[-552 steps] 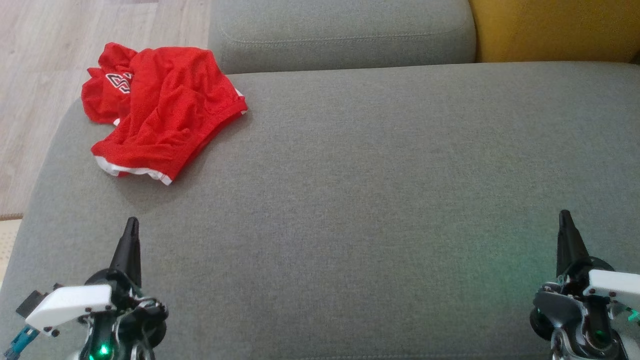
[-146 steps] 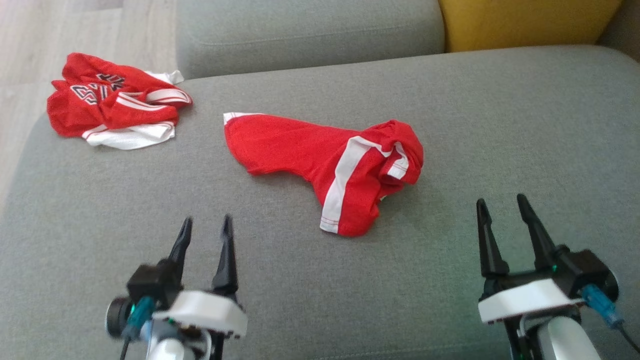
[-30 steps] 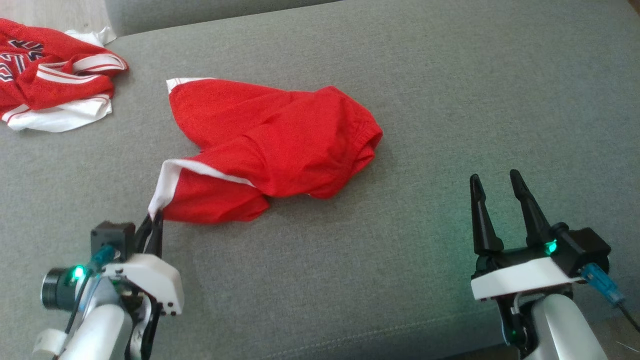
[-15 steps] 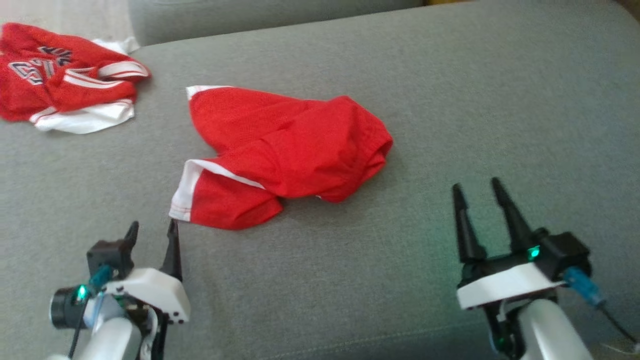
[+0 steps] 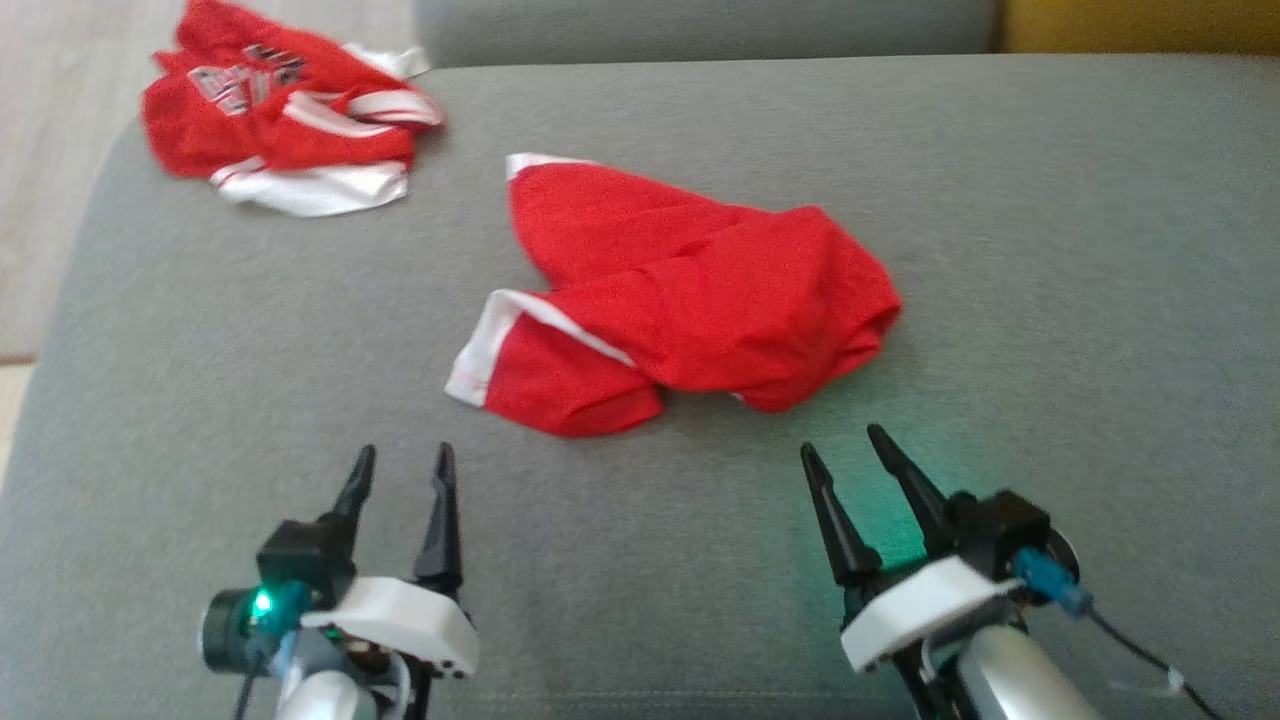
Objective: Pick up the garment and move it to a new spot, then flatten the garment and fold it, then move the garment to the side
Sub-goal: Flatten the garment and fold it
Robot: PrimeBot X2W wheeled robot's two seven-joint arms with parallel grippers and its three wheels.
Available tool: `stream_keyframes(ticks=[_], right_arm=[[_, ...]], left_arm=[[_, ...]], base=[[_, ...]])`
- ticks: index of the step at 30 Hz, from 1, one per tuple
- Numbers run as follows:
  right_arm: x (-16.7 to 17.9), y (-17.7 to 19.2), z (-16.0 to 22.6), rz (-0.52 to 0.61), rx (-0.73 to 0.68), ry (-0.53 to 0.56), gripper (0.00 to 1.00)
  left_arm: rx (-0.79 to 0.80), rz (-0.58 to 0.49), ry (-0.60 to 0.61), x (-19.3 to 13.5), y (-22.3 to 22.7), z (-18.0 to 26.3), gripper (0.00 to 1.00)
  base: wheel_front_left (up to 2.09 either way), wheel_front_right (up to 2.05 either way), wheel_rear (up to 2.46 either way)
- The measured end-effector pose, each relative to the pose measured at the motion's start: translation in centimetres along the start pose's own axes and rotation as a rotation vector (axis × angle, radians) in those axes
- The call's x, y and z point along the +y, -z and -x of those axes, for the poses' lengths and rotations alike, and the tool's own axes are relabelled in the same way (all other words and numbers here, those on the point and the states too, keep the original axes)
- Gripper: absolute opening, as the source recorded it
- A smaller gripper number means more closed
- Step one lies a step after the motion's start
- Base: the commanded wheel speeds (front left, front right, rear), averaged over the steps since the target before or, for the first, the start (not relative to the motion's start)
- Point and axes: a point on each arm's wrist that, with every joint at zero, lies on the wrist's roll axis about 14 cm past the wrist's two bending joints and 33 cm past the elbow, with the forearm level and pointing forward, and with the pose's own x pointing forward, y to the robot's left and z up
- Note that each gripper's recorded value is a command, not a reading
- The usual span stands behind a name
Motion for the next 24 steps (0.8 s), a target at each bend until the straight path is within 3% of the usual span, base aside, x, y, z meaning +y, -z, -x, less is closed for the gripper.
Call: stream_keyframes(ticks=[14,21,24], right_arm=[[1.5,4.2,-5.1,0.022,0.169,-0.097,1.0],[2.0,1.9,-6.7,0.024,0.097,-0.117,1.0],[2.2,0.5,-6.8,0.031,0.05,-0.124,0.49]], left_arm=[[-0.013,0.011,-0.133,3.2,-0.2,2.2,1.0],[-0.02,0.005,-0.151,3.9,-0.4,2.1,1.0],[-0.022,0.012,-0.14,3.5,-0.4,1.8,1.0]], base=[[0.0,0.0,0.0],[0.0,0.0,0.0],[0.0,0.0,0.0]])
